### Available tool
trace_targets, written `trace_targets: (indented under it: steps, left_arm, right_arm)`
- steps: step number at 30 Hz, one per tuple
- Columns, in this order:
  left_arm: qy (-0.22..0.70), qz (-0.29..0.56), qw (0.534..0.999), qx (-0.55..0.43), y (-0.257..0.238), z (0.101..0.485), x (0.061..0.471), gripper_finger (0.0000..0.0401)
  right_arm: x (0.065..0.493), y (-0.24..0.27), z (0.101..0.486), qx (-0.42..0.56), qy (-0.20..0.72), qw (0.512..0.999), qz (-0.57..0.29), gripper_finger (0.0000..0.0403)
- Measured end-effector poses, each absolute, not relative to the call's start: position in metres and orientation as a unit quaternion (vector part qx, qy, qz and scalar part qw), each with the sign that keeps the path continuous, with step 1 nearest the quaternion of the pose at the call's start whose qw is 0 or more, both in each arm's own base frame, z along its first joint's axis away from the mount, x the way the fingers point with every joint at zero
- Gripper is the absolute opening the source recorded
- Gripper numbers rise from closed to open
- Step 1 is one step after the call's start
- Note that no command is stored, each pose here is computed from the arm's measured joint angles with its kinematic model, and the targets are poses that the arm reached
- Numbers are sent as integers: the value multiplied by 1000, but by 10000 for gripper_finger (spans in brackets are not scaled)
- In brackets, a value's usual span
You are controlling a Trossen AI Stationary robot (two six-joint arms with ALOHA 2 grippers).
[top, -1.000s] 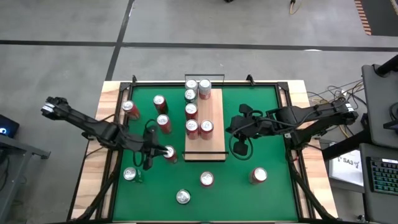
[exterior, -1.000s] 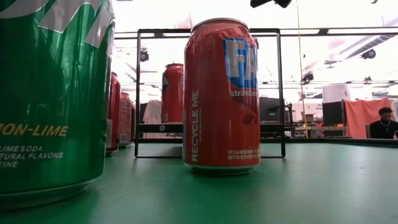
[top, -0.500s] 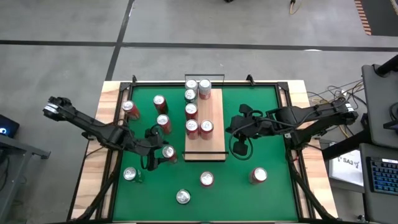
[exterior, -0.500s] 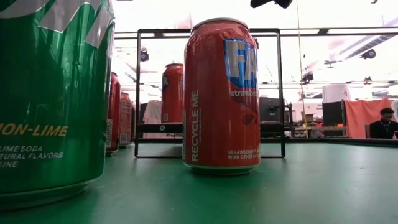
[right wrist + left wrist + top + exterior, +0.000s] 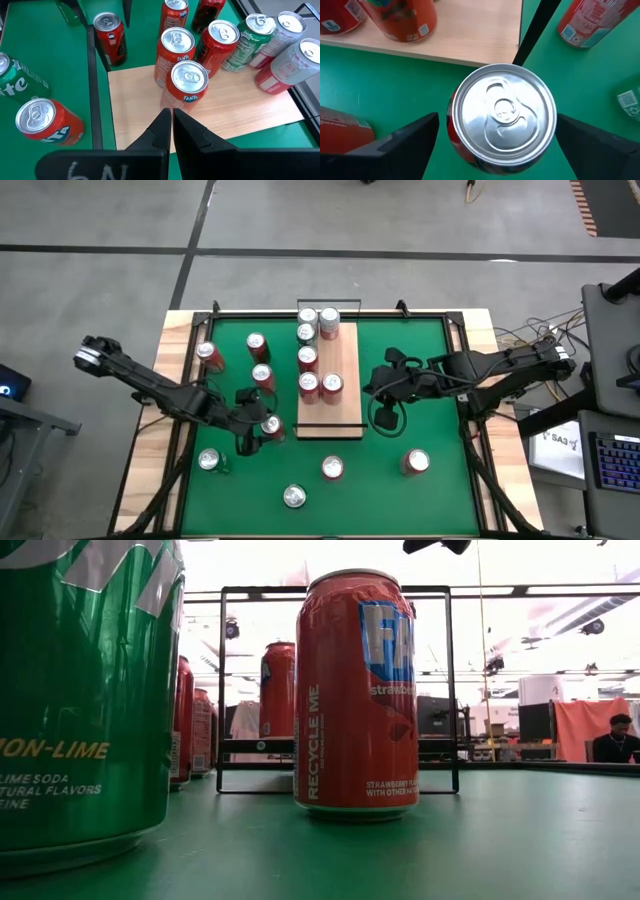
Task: Place canned beverage on shelf
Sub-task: Put the red soda can on the shelf and aligned with the other red soda can
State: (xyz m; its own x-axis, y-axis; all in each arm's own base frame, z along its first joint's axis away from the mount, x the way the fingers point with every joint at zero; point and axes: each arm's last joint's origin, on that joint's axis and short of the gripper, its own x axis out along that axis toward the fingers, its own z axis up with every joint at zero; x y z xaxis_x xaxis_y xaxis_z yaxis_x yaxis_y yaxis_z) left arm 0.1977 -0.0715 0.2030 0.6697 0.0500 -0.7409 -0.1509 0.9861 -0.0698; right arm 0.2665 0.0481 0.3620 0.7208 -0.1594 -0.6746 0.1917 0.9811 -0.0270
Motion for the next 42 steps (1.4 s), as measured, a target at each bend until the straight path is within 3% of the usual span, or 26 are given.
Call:
trace_targets:
  steps: [6, 11, 16, 25, 31, 38, 42]
  left_arm:
    - [403, 56, 911, -62, -73, 199, 202, 351]
    - [401, 55, 912, -63, -73, 200, 202, 284]
    - [416, 60, 905, -62, -71, 210, 196, 281]
    - [382, 63, 920, -62, -70, 284, 195, 281]
    - [299, 17, 954, 0, -77, 342, 196, 281]
    - [230, -14, 971, 70, -81, 387, 202, 281]
    - [209, 12, 975, 78, -81, 405, 207, 281]
  right_arm:
    - [266, 48, 362, 23, 361, 927, -95, 9]
    - [267, 48, 362, 23, 361, 927, -95, 9]
    - [267, 48, 362, 22, 360, 928, -95, 9]
    - [274, 50, 368, 3, 316, 946, -79, 9]
    - [285, 52, 367, -39, 251, 966, -58, 9]
    - [293, 54, 365, -65, 188, 979, -49, 9]
    - [297, 55, 367, -76, 154, 984, -41, 9]
